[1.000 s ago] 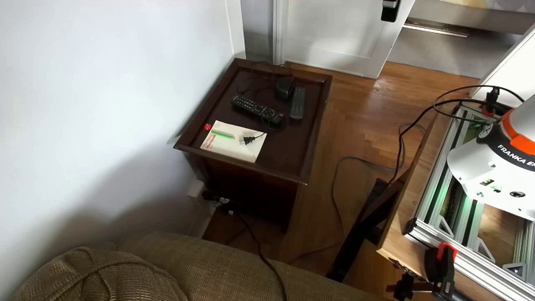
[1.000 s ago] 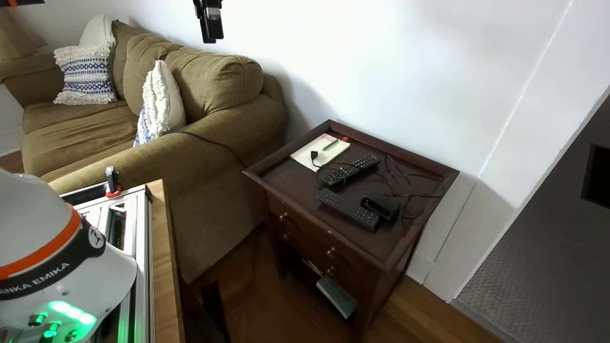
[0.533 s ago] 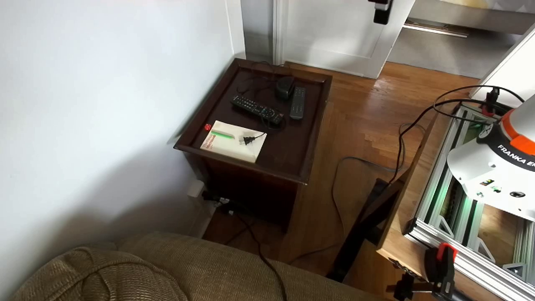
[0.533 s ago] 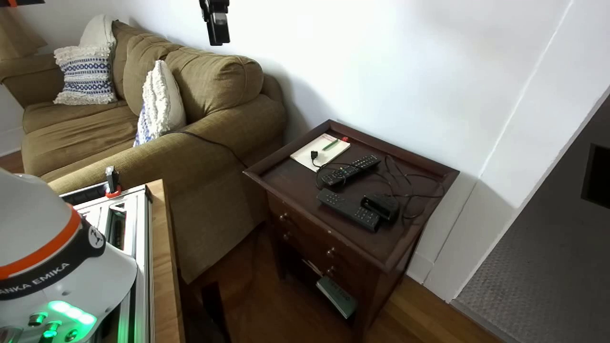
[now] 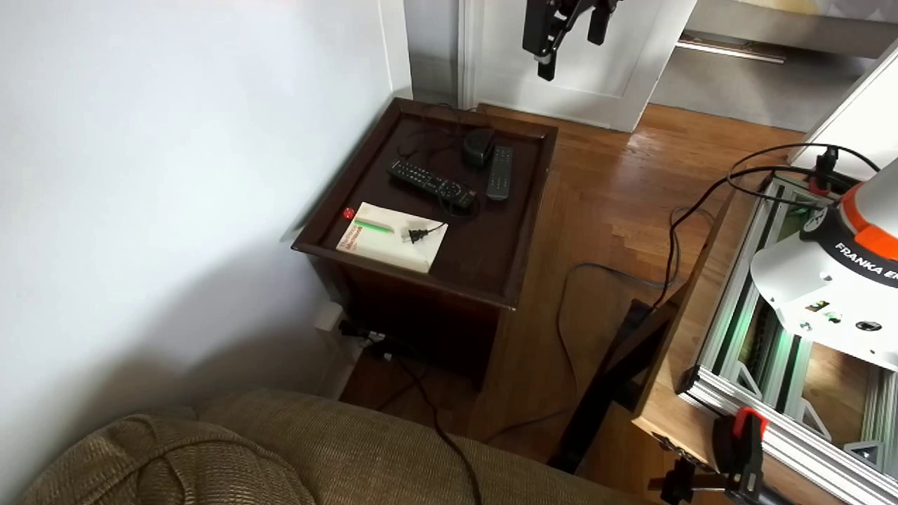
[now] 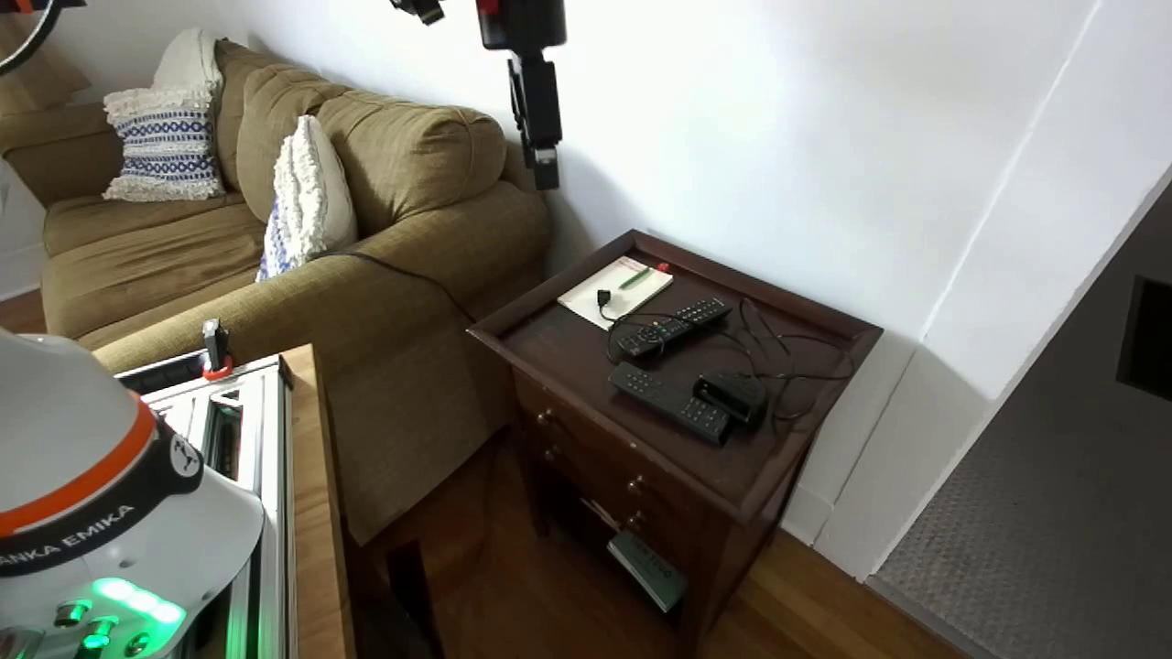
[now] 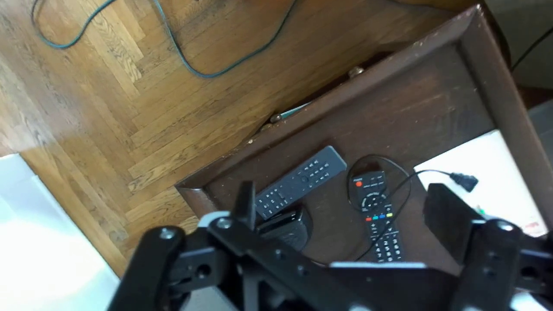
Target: Push a button on the black appliance
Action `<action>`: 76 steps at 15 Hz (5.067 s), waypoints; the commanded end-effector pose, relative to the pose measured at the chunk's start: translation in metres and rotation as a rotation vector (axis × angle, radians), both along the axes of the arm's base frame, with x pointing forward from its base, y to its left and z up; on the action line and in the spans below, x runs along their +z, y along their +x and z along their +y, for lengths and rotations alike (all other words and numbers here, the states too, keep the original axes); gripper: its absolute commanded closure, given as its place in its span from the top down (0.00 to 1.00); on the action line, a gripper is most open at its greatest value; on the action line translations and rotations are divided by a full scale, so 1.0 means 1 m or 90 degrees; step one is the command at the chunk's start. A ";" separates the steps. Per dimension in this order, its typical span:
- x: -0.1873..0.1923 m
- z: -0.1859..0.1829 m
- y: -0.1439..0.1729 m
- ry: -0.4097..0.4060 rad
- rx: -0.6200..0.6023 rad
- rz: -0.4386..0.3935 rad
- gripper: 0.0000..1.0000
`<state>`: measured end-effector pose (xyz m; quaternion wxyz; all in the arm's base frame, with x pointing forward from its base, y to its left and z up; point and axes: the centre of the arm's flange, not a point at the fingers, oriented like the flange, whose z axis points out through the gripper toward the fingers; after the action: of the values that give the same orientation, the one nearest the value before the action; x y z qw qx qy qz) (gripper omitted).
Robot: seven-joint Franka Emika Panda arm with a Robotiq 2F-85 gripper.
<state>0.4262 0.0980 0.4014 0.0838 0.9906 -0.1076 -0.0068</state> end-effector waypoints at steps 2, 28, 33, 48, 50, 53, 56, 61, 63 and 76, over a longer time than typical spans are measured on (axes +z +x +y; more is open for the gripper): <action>-0.055 -0.042 0.036 0.010 -0.122 -0.018 0.75; -0.153 -0.110 0.100 -0.003 -0.300 -0.139 0.00; -0.176 -0.101 0.125 0.035 -0.284 -0.159 0.00; -0.259 -0.121 0.167 0.012 -0.326 -0.187 0.00; -0.264 -0.122 0.169 0.008 -0.330 -0.186 0.00; -0.270 -0.124 0.172 0.002 -0.333 -0.187 0.00; -0.273 -0.127 0.174 -0.002 -0.339 -0.185 0.00; -0.279 -0.128 0.175 -0.005 -0.339 -0.185 0.00; -0.279 -0.127 0.177 -0.008 -0.337 -0.186 0.00; -0.284 -0.118 0.183 -0.018 -0.320 -0.190 0.00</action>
<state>0.6065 -0.0207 0.1261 0.0732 0.9205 -0.3658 0.1161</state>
